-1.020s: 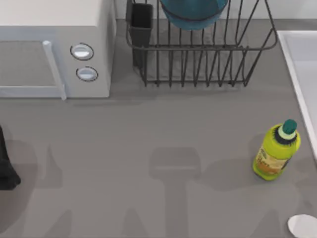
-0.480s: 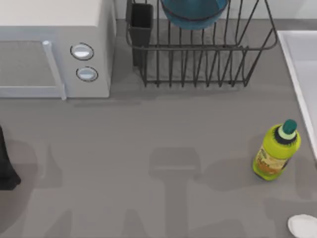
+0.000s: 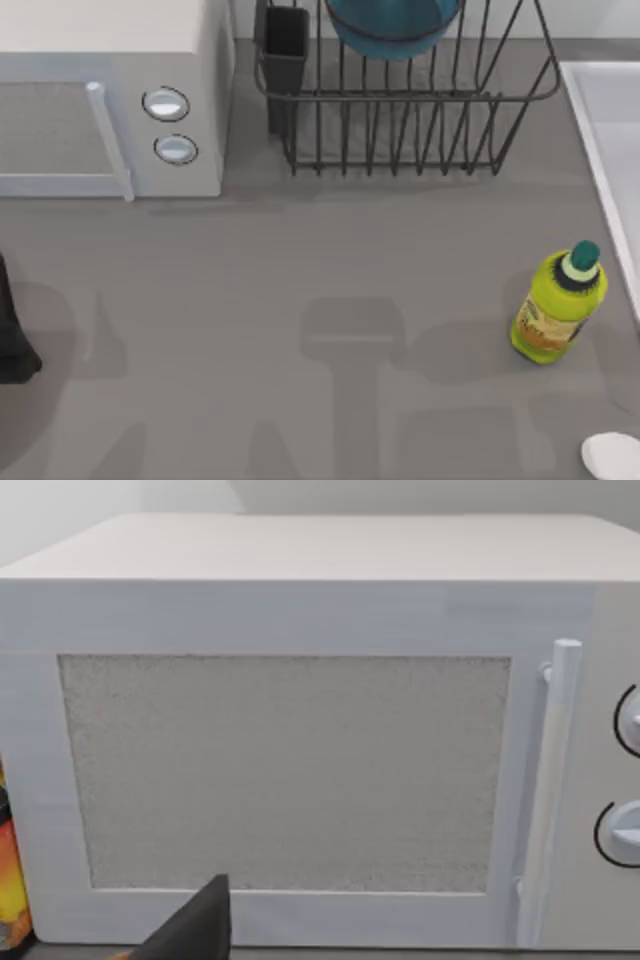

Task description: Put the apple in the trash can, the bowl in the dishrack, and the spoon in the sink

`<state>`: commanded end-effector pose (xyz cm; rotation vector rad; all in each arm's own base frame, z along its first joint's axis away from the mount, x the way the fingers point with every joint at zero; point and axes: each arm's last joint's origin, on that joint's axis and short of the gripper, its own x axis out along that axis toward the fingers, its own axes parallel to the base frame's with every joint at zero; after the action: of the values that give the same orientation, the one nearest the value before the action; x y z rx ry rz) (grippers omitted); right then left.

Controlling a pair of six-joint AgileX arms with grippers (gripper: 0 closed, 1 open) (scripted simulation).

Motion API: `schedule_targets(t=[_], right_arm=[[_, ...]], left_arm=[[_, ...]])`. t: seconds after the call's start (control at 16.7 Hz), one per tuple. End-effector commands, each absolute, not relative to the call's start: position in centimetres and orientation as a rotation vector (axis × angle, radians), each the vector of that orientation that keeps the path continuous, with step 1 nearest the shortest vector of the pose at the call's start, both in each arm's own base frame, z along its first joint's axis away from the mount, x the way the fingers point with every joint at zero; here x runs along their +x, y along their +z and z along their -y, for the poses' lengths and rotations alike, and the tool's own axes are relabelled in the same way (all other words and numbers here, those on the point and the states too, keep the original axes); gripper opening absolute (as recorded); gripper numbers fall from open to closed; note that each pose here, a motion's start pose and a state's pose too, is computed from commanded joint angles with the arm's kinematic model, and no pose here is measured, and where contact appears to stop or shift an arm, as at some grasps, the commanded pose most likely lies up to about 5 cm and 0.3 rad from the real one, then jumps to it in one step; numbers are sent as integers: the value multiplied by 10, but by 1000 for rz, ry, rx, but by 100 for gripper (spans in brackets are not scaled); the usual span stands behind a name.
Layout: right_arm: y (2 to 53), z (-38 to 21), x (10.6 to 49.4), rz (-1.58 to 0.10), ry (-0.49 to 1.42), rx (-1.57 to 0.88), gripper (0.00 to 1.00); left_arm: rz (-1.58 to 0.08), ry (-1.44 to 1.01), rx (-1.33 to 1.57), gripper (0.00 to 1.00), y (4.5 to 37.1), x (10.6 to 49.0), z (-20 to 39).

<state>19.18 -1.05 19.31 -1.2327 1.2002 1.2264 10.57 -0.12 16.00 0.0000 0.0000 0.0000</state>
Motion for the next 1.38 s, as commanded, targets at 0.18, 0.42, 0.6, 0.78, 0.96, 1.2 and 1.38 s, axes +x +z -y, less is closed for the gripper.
schedule_targets(t=[0.18, 0.42, 0.6, 0.78, 0.96, 1.2, 1.38], right_arm=[[193, 10, 191, -1197, 1225, -1235, 100], [177, 10, 194, -1203, 1229, -1231, 100], [146, 11, 198, -1198, 1223, -1234, 100], [114, 11, 197, -1195, 1220, -1237, 100], [95, 11, 193, -1199, 1225, -1233, 100], [93, 11, 192, -1200, 1226, -1233, 100], [93, 11, 192, -1200, 1226, -1233, 85]], left_arm=[[0, 0, 0, 100, 160, 106, 1], [0, 0, 0, 100, 160, 106, 1], [0, 0, 0, 100, 160, 106, 1], [0, 0, 0, 100, 160, 106, 1], [0, 0, 0, 100, 160, 106, 1], [0, 0, 0, 100, 160, 106, 1], [0, 0, 0, 100, 160, 106, 1]])
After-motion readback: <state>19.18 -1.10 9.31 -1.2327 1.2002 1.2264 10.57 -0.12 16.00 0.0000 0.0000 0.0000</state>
